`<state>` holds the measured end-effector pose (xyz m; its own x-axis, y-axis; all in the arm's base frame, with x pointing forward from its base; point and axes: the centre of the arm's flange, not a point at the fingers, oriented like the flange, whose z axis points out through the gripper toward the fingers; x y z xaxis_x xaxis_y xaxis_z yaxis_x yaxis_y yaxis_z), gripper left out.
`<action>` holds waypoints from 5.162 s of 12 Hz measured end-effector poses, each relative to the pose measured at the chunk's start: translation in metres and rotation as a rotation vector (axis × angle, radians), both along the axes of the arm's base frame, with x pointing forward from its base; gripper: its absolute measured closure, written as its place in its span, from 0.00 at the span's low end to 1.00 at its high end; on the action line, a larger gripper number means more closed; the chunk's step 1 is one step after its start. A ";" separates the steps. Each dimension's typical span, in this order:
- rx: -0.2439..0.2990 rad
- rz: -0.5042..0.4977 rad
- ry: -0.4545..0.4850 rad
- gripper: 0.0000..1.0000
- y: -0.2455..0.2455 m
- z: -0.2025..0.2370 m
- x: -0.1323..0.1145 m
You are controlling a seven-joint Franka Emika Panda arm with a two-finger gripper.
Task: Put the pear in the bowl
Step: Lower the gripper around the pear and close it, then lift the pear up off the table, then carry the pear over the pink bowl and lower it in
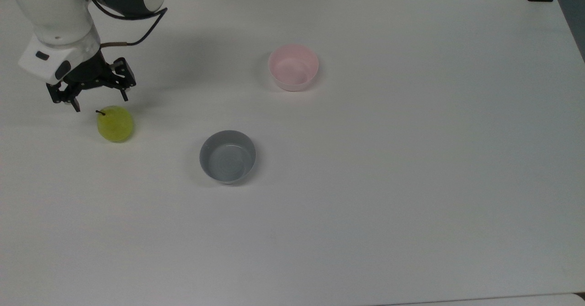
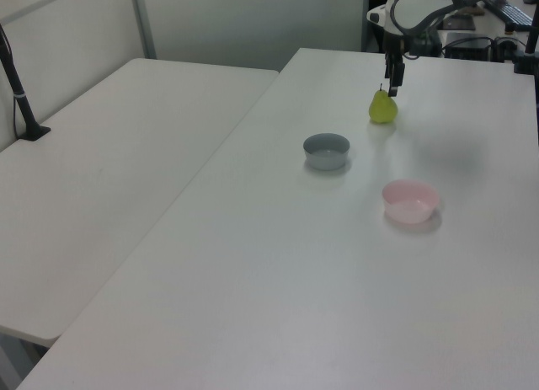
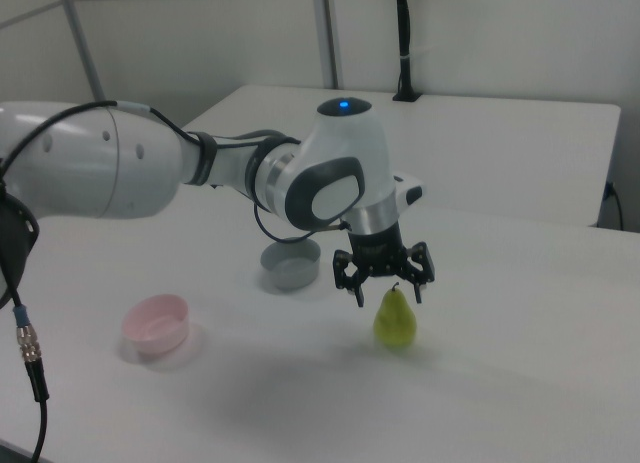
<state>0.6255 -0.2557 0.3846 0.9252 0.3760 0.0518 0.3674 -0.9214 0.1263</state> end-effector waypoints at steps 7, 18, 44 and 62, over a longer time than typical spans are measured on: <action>0.001 -0.005 -0.009 0.05 -0.002 -0.055 0.010; 0.039 0.002 0.031 0.29 0.012 0.002 -0.001; 0.210 -0.148 0.213 0.29 0.300 0.165 -0.102; 0.104 -0.030 0.258 0.29 0.372 -0.041 -0.101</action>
